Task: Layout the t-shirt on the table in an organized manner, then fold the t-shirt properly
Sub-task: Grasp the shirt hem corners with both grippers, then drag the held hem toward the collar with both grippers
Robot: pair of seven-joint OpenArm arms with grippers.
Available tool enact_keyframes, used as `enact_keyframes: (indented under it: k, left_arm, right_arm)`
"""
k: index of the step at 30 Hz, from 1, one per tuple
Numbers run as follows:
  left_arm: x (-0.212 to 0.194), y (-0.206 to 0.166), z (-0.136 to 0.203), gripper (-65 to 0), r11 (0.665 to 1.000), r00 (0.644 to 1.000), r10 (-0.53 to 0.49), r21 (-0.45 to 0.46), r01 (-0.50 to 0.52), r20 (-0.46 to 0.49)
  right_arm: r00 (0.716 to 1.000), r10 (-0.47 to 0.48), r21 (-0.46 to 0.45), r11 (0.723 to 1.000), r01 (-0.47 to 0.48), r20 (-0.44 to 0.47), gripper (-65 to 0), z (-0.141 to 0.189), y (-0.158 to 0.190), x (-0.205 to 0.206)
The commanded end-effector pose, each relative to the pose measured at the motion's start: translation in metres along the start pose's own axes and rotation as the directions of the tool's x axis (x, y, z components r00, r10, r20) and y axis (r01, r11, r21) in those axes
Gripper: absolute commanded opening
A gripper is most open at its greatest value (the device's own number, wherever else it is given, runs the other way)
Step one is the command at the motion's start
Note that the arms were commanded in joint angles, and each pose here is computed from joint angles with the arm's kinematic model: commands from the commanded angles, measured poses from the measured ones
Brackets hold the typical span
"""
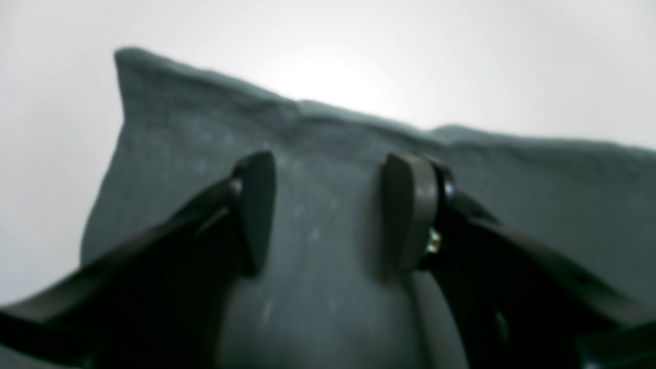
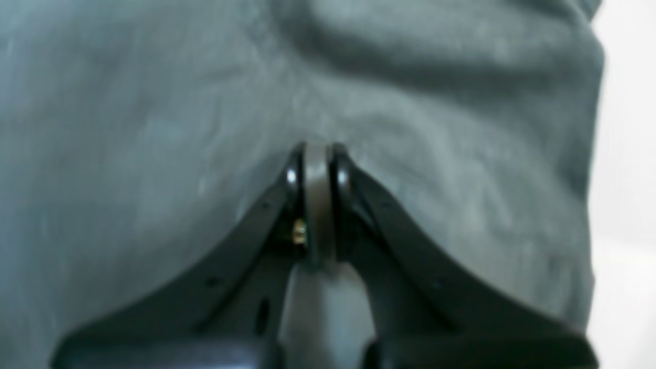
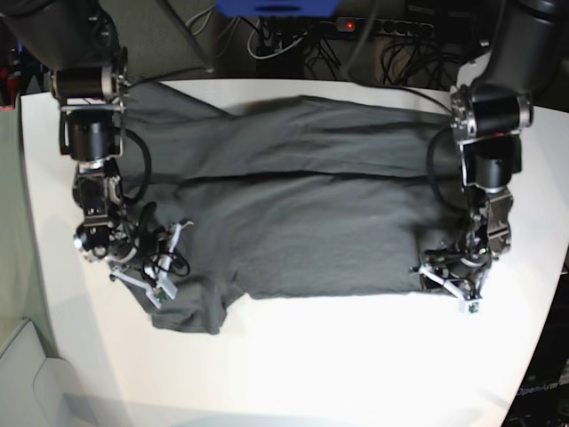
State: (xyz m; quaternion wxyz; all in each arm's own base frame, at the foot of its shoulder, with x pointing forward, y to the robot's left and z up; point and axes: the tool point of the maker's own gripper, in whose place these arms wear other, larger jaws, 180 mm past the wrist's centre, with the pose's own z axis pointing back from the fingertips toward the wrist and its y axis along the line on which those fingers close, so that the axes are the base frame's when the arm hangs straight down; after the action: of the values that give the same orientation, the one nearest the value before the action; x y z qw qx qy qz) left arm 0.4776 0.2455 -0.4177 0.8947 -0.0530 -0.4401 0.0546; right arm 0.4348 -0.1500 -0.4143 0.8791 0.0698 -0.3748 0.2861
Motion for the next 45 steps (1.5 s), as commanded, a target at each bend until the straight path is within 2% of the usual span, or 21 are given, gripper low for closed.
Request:
enact_keyframes:
  k: [1,4,6,8,10,13,20,23,25,28,31,35,40,45]
  left_arm:
    - [0.011,0.000,-0.003,-31.3,1.000,1.000,0.018,-0.003,-0.018,0.024]
    - [0.000,0.001,-0.008,-31.3,0.998,0.997,0.061,0.001,-0.061,0.041]
    - [0.011,0.002,-0.007,-31.3,0.998,0.992,0.066,0.003,-0.067,0.107]
    - [0.030,0.003,-0.006,-31.3,0.998,0.981,0.065,0.008,-0.068,0.183]
    - [0.061,0.007,-0.004,-31.3,0.996,0.962,0.062,0.040,-0.076,0.266]
    - [0.094,0.015,0.000,-31.2,0.991,0.941,0.063,0.088,-0.097,0.333]
    - [0.143,-0.004,0.008,-31.2,0.995,0.910,0.046,0.059,-0.077,0.411]
    - [0.126,-0.007,0.013,-31.2,0.998,0.940,0.010,0.062,-0.033,0.342]
    - [0.115,-0.009,0.026,-31.2,0.998,0.954,-0.034,0.069,0.014,0.296]
    - [0.097,-0.017,0.051,-31.3,0.994,0.963,-0.099,0.075,0.082,0.250]
    - [0.078,-0.031,0.084,-31.3,0.986,0.964,-0.160,0.075,0.148,0.212]
    - [0.042,-0.040,0.122,-31.3,0.978,0.974,-0.205,0.066,0.199,0.096]
    - [-0.017,-0.031,0.128,-31.3,0.975,0.974,-0.204,0.065,0.211,-0.097]
    - [-0.053,-0.020,0.114,-31.3,0.981,0.971,-0.172,0.064,0.185,-0.168]
  right_arm:
    - [0.999,-0.003,-0.028,1.000,0.005,0.050,-64.7,0.003,-0.020,0.026]
    - [0.998,-0.054,-0.004,0.999,0.054,0.040,-64.8,-0.005,-0.023,0.020]
    - [0.995,-0.081,0.005,0.997,0.081,0.051,-64.8,-0.008,-0.025,0.015]
    - [0.991,-0.089,0.007,0.996,0.089,0.101,-64.7,-0.008,-0.029,0.025]
    - [0.984,-0.102,-0.060,0.992,0.112,0.150,-64.7,-0.007,-0.044,0.033]
    - [0.969,-0.114,-0.208,0.965,0.161,0.218,-64.7,0.002,-0.076,0.042]
    - [0.948,-0.077,-0.300,0.938,0.175,0.310,-64.8,0.028,-0.102,0.053]
    - [0.932,-0.069,-0.337,0.921,0.196,0.356,-64.7,0.048,-0.107,0.052]
    - [0.941,-0.057,-0.364,0.913,0.184,0.332,-64.7,0.060,-0.105,0.044]
    - [0.954,-0.031,-0.373,0.916,0.146,0.297,-64.9,0.069,-0.085,0.037]
    - [0.967,0.023,-0.333,0.941,0.066,0.255,-65.0,0.080,-0.052,0.026]
    - [0.980,0.108,-0.194,0.978,-0.074,0.169,-65.0,0.086,0.007,0.010]
    - [0.993,0.111,-0.208,0.973,-0.100,0.045,-65.0,0.094,0.013,-0.005]
    - [0.996,0.089,-0.204,0.975,-0.088,-0.004,-65.0,0.087,0.005,-0.011]
